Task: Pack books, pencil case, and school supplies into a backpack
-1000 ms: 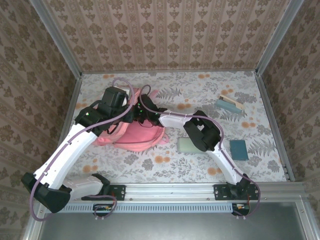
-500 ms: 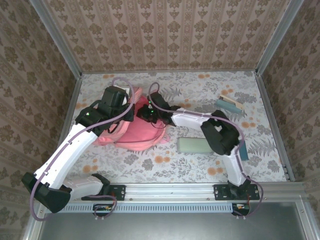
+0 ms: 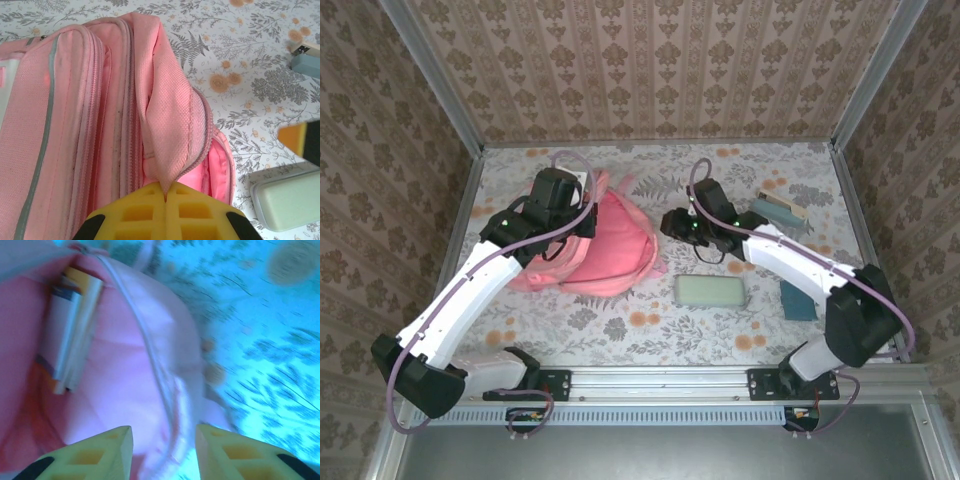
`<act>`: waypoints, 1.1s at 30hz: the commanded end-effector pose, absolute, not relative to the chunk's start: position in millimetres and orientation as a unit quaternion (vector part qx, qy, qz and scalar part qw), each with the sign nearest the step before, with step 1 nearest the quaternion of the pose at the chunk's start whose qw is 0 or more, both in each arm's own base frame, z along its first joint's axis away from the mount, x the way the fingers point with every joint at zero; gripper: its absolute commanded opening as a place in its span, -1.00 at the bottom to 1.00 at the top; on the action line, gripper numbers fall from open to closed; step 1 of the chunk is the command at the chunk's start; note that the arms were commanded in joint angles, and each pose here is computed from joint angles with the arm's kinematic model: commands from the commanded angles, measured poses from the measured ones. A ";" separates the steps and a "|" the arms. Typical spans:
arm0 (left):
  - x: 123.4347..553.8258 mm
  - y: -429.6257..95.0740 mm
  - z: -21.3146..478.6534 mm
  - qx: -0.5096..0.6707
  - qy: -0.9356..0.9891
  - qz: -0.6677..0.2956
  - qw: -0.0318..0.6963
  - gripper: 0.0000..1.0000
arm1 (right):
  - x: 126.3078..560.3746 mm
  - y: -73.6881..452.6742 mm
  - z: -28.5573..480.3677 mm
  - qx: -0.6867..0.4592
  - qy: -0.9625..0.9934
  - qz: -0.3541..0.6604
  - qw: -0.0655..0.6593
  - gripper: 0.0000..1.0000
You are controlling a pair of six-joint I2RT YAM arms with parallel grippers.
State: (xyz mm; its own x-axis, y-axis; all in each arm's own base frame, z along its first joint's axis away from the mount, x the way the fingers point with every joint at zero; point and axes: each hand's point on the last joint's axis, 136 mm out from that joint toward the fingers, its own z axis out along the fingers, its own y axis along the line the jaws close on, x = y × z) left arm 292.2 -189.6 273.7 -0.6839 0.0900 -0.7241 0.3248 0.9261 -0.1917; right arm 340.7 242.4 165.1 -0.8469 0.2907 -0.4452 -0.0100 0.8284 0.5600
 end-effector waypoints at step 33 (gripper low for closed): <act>305.1 -182.8 286.6 0.104 0.885 -0.160 0.424 -1.00 | 236.2 159.6 50.3 0.143 0.959 0.196 0.145 0.62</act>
State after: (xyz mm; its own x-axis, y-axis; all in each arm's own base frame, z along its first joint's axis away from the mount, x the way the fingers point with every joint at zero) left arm 298.5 -188.9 267.4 -0.6762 0.0886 -0.7314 0.3305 0.9237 -0.1937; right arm 218.5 164.3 43.7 -0.9313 0.3158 -0.1813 0.2186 0.8831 0.4152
